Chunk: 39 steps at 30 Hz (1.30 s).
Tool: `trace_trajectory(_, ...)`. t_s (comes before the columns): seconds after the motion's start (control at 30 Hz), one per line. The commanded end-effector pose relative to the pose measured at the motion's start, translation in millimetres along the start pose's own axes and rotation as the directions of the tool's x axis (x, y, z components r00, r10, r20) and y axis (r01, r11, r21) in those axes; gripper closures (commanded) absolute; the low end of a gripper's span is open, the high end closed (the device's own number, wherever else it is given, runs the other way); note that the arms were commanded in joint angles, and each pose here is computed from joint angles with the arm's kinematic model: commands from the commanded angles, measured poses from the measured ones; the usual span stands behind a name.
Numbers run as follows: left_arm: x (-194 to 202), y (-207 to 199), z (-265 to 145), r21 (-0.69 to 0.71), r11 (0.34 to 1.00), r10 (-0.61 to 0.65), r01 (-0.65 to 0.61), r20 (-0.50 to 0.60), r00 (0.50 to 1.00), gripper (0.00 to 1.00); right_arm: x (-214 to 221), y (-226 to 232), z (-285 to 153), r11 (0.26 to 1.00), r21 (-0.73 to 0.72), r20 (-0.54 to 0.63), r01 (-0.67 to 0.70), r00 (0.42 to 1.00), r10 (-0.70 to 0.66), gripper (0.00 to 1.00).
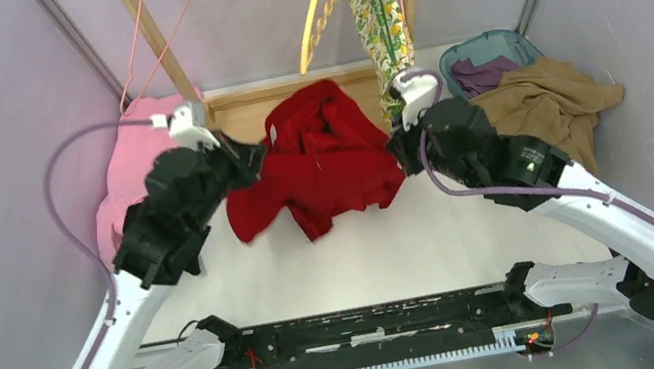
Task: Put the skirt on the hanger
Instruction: Flatten out the skirt at the center of the board.
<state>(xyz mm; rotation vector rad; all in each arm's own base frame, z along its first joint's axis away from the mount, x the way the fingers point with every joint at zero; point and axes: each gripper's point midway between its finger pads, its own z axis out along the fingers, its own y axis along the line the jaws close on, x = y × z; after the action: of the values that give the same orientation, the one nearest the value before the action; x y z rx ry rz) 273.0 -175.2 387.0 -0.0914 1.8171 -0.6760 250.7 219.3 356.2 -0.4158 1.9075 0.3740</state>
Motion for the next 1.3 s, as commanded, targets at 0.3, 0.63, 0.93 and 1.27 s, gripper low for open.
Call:
trace_trajectory(0.3, 239, 114, -3, -0.204, 0.968, -0.206, 0.148, -0.299, 0.932, 0.97, 245, 18, 27, 0.987, -0.028, -0.368, -0.157, 0.92, 0.136, 0.99)
trace_trajectory(0.63, 261, 91, -19, -0.16, 0.982, -0.151, 0.1, -0.343, 0.927, 0.97, 268, 17, 15, 0.993, -0.014, -0.408, -0.119, 0.907, 0.103, 0.82)
trace_trajectory(0.93, 260, 55, -24, -0.073, 0.997, -0.053, 0.029, -0.358, 0.932, 0.97, 194, 19, 10, 0.995, -0.061, -0.331, 0.08, 0.939, -0.096, 0.57)
trace_trajectory(1.27, 265, 51, -32, -0.061, 0.998, -0.008, -0.016, -0.37, 0.929, 0.97, 128, 33, 51, 0.957, -0.046, -0.226, 0.288, 0.93, -0.29, 0.5)
